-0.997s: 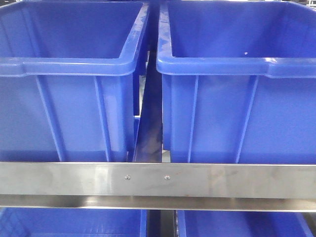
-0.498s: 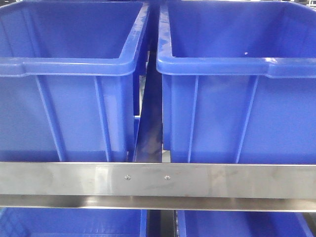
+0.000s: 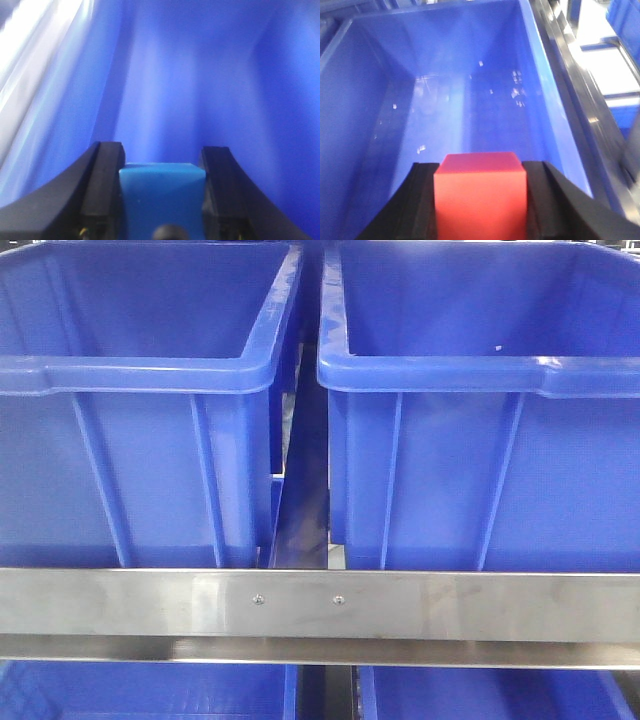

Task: Sort and place red and blue blocks on shelf
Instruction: 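Move the right gripper with the red cube over a blue bin, then open the right gripper to drop the red cube into the bin, then open the left gripper to drop the blue cube into the other bin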

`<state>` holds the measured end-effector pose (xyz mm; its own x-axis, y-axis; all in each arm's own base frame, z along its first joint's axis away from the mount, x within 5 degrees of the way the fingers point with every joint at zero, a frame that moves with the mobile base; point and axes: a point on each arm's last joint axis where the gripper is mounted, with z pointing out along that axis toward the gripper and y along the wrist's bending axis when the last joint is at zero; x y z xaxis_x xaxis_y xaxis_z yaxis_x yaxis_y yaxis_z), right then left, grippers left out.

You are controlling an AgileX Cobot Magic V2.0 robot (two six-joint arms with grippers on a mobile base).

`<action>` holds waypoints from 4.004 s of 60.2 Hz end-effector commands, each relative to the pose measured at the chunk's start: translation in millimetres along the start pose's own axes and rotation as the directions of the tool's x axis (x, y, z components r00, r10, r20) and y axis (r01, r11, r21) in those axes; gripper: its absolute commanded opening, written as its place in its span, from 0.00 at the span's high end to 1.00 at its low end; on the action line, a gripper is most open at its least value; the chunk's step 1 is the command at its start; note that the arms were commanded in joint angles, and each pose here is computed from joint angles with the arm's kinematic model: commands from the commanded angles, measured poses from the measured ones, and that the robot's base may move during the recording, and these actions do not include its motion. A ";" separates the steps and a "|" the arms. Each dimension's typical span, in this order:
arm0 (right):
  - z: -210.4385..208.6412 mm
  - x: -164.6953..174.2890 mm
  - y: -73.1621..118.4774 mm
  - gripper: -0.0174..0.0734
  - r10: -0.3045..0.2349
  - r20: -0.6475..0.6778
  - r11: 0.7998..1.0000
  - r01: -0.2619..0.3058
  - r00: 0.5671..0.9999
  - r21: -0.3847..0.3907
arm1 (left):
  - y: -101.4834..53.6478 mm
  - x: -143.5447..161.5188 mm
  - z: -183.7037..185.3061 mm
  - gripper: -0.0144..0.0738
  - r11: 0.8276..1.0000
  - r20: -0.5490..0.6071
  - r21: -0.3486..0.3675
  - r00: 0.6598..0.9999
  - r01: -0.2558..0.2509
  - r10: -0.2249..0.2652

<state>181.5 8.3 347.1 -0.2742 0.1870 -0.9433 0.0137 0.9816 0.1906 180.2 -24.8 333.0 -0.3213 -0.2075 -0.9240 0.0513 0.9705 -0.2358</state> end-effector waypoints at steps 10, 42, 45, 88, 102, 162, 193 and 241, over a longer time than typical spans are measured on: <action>43.6 -40.8 9.1 0.74 -0.023 0.102 0.999 0.026 0.995 -0.022 | -17.0 -59.4 37.4 0.69 0.999 0.169 0.055 0.986 -0.002 -0.007; 122.8 -34.5 45.0 0.43 -0.187 -0.031 0.978 0.183 0.982 -0.104 | -38.2 -54.0 129.3 0.45 0.994 0.048 0.082 0.996 -0.074 0.070; 124.7 -32.8 46.7 0.31 -0.188 -0.034 0.977 0.184 0.982 -0.109 | -40.6 -53.4 129.9 0.39 0.993 0.052 0.091 0.996 -0.072 0.068; 96.4 -45.9 46.2 0.74 -0.176 -0.028 0.980 0.172 0.984 -0.103 | -40.4 -70.3 88.1 0.69 0.995 0.051 0.078 0.997 -0.056 0.052; 43.4 -46.5 39.0 0.74 -0.155 0.027 0.982 0.157 0.988 -0.105 | -36.5 -71.4 35.3 0.69 0.993 0.147 0.102 0.988 -0.054 0.039; -42.6 63.8 2.8 0.74 -0.091 0.077 0.986 0.101 0.993 -0.134 | -0.1 44.7 -30.0 0.69 0.989 0.191 0.132 0.981 -0.060 0.034; -42.6 63.8 2.8 0.74 -0.091 0.077 0.986 0.101 0.993 -0.134 | -0.1 44.9 -29.6 0.69 0.989 0.189 0.132 0.981 -0.060 0.034; -42.6 63.5 2.9 0.74 -0.090 0.080 0.986 0.101 0.993 -0.135 | -0.1 44.9 -29.6 0.69 0.989 0.189 0.132 0.981 -0.060 0.034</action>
<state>121.1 20.5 281.4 -0.3114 0.0879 -0.9462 -0.1215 0.9839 0.1314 136.1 -28.6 282.1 -0.2440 -0.1552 -0.9573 0.1583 0.9675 -0.1972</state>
